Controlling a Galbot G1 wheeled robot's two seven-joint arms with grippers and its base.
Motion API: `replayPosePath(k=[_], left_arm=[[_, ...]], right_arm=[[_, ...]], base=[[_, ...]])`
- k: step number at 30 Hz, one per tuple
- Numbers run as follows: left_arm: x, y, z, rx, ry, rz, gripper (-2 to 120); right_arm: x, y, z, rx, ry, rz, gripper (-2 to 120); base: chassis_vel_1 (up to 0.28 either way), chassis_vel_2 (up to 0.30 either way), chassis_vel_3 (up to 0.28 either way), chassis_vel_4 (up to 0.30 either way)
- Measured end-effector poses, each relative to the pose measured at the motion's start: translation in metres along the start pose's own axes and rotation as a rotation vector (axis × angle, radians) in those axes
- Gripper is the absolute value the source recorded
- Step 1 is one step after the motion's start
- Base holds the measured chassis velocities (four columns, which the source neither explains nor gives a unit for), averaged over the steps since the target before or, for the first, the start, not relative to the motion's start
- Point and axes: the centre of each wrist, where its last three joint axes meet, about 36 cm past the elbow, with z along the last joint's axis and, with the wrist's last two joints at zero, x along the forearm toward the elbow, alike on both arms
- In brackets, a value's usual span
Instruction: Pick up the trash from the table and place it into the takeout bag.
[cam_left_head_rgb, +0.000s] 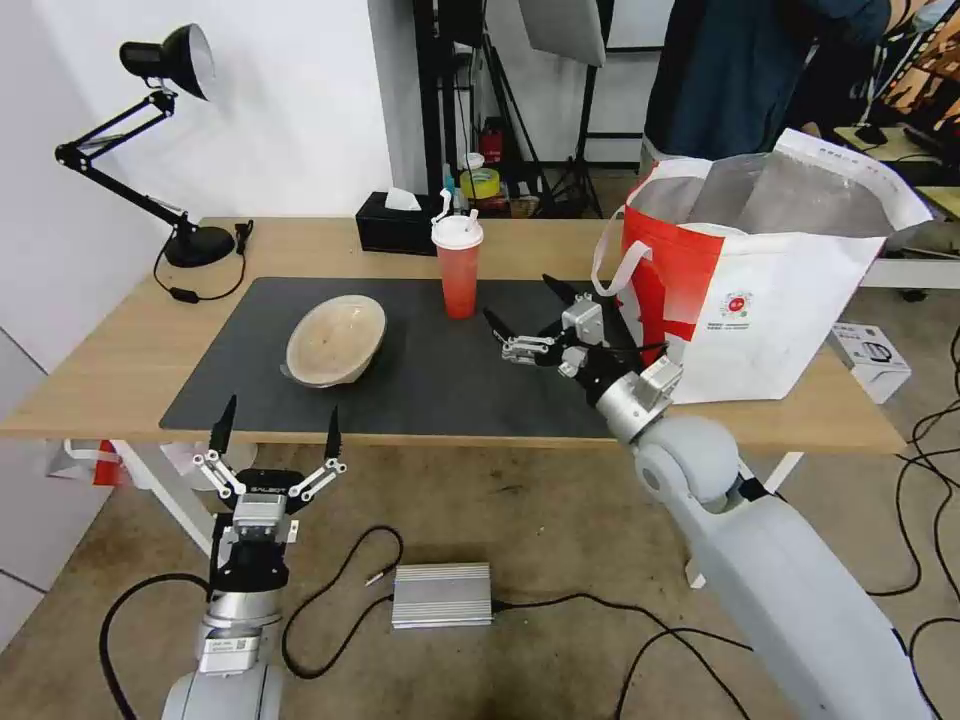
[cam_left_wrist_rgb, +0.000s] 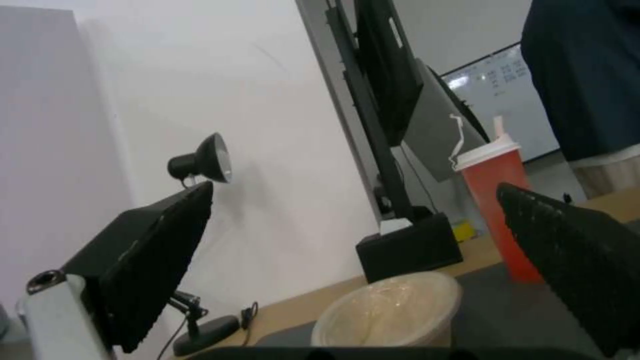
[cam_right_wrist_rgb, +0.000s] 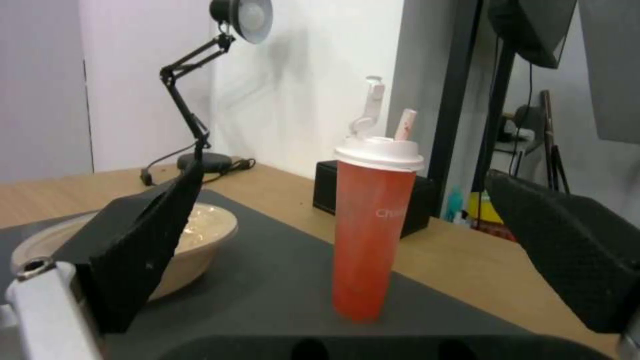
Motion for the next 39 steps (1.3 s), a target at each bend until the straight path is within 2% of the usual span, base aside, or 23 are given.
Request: replayPosePath(k=[25,39], left_arm=[[-0.002,0.002,0.004,-0.006,0.007,-0.008,100],[-0.002,0.003,0.005,-0.008,0.009,-0.012,100]], right_arm=[[-0.049,-0.015,0.021,0.012,0.018,0.014,100],[-0.063,-0.019,0.036,0.021,0.039,0.018,100]], base=[[0.000,0.000,0.000,0.000],[0.000,0.000,0.000,0.000]])
